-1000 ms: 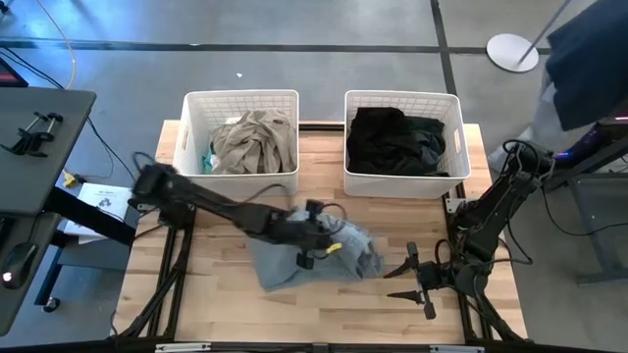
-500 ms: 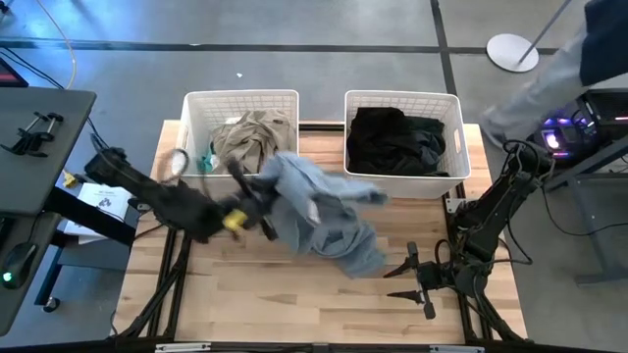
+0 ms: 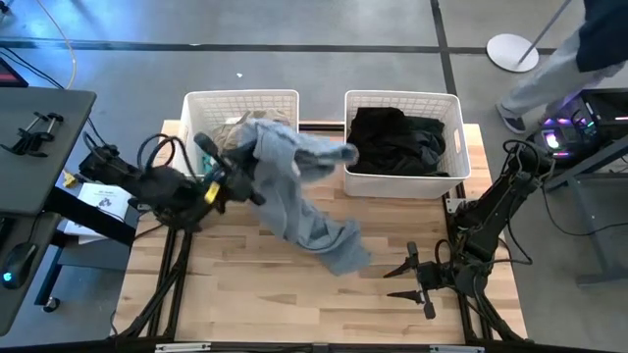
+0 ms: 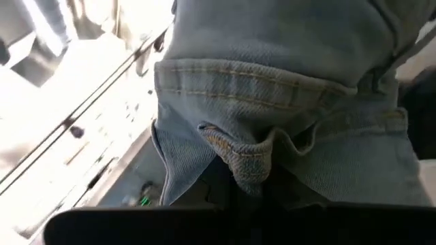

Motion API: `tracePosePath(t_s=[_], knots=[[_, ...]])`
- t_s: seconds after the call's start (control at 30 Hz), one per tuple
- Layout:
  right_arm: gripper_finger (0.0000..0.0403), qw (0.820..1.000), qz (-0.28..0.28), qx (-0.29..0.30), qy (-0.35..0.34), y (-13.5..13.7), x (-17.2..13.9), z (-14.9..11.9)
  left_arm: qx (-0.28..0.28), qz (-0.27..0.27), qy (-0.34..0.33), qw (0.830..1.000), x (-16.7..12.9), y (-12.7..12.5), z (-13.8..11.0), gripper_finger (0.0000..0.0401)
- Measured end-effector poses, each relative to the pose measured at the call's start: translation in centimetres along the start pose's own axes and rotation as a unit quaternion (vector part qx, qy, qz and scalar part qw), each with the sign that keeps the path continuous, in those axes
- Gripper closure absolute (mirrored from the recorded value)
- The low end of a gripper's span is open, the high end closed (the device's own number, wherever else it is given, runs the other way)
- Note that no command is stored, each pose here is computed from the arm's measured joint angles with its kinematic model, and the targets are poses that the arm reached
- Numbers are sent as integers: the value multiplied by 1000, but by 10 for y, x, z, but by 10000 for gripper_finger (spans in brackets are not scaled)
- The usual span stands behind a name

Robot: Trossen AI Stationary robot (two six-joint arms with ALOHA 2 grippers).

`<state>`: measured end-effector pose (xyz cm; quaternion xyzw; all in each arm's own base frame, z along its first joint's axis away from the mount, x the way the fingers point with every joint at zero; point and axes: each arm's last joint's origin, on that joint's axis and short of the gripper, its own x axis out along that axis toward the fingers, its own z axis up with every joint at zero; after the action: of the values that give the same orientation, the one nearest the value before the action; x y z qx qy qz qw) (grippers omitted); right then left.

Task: Sort clothes
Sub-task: Put the light blue pants into the left white laundry bin

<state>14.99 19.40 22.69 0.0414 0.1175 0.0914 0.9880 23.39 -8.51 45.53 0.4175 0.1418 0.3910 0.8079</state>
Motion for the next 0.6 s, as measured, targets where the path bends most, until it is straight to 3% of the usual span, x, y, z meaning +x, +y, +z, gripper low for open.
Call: tracePosePath(t_s=[0.17,0.27,0.33,0.43,0.5,0.6], knots=[[210,1000,0,-1,1,0,0,0,-11,-5,22,1000,8,-6,-8,386],[210,1000,0,1,1,0,0,0,-15,-109,-31,993,4,-33,-13,386],[210,1000,0,2,1,0,0,0,-44,-247,-64,966,1,-58,-20,386],[210,1000,-1,0,3,0,0,-1,-101,-436,-43,893,0,-92,-26,386],[210,1000,-2,-4,5,0,0,-1,-113,-489,-6,865,-1,-118,-31,386],[210,1000,-2,-6,6,-1,0,-2,-85,-512,54,853,-1,-165,-44,375]])
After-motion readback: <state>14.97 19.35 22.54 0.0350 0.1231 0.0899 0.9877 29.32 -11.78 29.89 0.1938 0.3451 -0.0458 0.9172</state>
